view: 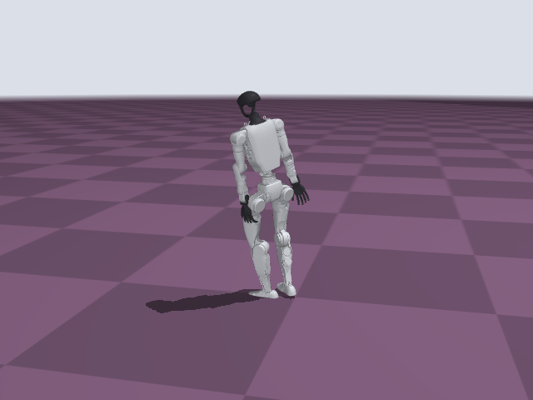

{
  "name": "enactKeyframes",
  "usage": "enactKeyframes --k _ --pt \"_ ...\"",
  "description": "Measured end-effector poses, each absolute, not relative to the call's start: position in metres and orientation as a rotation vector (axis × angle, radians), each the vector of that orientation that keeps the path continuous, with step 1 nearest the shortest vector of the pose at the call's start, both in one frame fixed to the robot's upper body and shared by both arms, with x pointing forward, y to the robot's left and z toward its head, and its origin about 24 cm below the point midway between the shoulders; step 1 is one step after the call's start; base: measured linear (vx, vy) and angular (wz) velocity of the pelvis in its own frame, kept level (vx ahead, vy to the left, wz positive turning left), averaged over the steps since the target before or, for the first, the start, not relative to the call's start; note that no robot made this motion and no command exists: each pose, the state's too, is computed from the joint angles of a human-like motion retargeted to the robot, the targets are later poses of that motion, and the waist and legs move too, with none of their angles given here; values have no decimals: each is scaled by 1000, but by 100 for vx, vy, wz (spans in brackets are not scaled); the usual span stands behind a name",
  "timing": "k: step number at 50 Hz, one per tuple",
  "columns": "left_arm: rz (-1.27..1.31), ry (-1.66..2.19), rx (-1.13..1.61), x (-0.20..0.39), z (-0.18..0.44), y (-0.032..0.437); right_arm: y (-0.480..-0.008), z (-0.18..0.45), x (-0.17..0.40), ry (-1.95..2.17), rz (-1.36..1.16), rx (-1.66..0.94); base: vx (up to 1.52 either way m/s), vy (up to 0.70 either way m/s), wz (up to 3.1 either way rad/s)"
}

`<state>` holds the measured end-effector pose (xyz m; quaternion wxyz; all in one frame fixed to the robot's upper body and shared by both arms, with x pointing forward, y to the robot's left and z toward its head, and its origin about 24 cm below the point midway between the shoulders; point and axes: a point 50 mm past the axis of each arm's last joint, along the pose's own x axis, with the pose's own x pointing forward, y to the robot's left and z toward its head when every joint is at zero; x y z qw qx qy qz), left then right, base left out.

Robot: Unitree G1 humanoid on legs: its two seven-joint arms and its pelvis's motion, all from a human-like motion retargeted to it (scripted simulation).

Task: Upper body actions

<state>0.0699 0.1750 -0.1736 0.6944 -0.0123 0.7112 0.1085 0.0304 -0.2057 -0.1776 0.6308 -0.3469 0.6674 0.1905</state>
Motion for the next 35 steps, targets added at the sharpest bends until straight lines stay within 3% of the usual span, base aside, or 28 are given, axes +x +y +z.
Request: enactKeyframes --k 8,18,27,35 --pt "257 1725 27 37 -174 184 -204 -178 29 1532 515 -814 15 -13 48" --pt "323 1817 -95 1 -175 172 -203 -178 34 1522 514 -803 14 -10 34" --pt "306 1795 -90 5 -177 159 -205 -178 25 1572 479 -731 12 -3 -46" --pt "298 1681 -82 27 -179 148 -211 -177 17 1606 450 -693 7 13 -214"
